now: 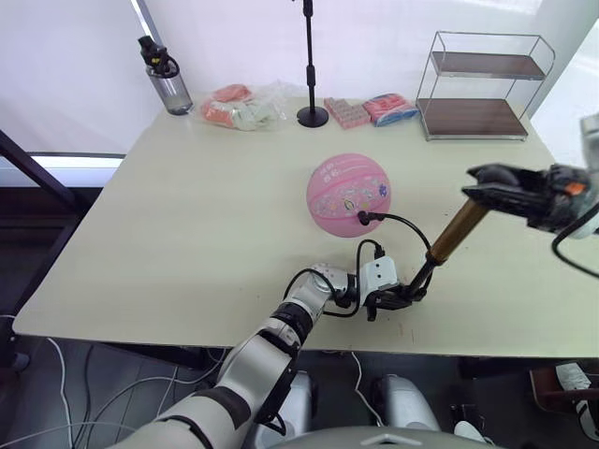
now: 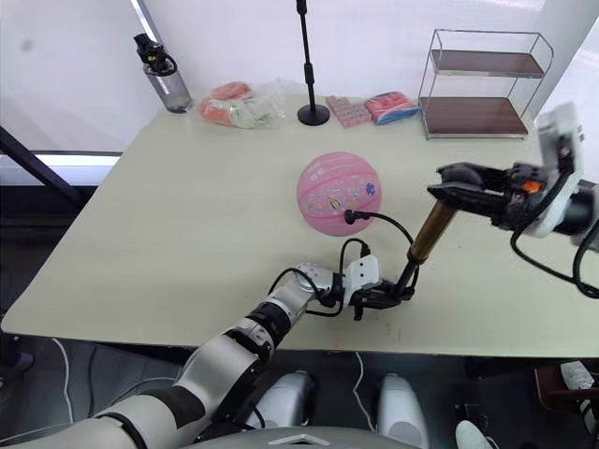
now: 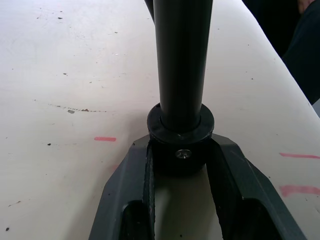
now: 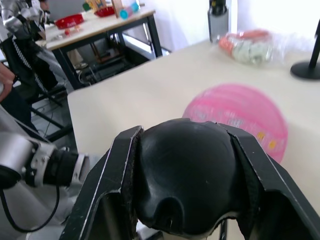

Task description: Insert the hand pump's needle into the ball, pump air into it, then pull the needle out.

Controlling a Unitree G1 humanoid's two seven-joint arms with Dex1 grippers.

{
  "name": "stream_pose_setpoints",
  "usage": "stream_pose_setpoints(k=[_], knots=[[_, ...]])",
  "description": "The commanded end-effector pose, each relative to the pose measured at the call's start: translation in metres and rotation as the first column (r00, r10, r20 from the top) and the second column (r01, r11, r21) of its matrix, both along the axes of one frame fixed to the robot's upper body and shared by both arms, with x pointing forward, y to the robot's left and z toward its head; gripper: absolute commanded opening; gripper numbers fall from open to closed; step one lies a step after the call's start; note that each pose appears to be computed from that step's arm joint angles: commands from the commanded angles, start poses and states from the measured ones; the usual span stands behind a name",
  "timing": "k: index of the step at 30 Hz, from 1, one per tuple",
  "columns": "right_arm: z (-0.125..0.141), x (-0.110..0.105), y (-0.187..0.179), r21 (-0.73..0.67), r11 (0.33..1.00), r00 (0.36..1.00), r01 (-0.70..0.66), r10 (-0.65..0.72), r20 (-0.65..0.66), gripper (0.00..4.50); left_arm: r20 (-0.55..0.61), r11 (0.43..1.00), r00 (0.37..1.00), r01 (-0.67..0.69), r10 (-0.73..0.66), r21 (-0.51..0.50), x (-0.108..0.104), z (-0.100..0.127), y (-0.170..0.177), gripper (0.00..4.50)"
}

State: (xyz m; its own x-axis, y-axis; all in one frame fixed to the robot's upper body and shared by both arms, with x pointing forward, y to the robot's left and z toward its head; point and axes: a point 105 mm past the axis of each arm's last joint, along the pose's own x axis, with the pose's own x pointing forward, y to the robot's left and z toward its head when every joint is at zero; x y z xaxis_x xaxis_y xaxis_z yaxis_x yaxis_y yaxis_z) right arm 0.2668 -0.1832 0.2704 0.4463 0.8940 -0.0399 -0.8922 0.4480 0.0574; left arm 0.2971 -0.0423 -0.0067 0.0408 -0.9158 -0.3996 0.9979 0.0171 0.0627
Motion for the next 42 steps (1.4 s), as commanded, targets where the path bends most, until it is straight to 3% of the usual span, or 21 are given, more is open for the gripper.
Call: stream_pose_setpoints(k=[1,10,20,31,37,42], knots=[[0.035,-0.008,-0.007,0.029,1.000,0.995,0.005,-0.008,0.102,1.92,-0.215,0.963,0.972,-0.036,0.096,0.266,-0.033,-0.074,0.051,1.03],[0.046,-0.006,-0.009,0.024,1.000,0.995,0.012,-0.014,0.100,1.92,-0.214,0.963,0.972,-0.037,0.096,0.267,-0.033,-0.074,0.051,1.03],[-0.048,0.003,-0.007,-0.109,0.993,0.994,0.053,-0.063,-0.091,1.92,-0.213,0.964,0.973,-0.036,0.095,0.264,-0.032,-0.073,0.050,1.03],[-0.132,0.004,0.015,-0.152,0.987,0.978,0.042,-0.072,-0.198,1.92,-0.207,0.962,0.973,-0.044,0.103,0.271,-0.029,-0.073,0.053,1.03],[-0.162,0.002,0.022,-0.180,0.983,0.971,0.047,-0.087,-0.223,1.92,-0.206,0.962,0.973,-0.046,0.104,0.269,-0.029,-0.073,0.052,1.03],[-0.156,0.002,0.023,-0.163,0.985,0.975,0.048,-0.082,-0.208,1.92,-0.206,0.963,0.973,-0.049,0.106,0.264,-0.029,-0.072,0.052,1.03]])
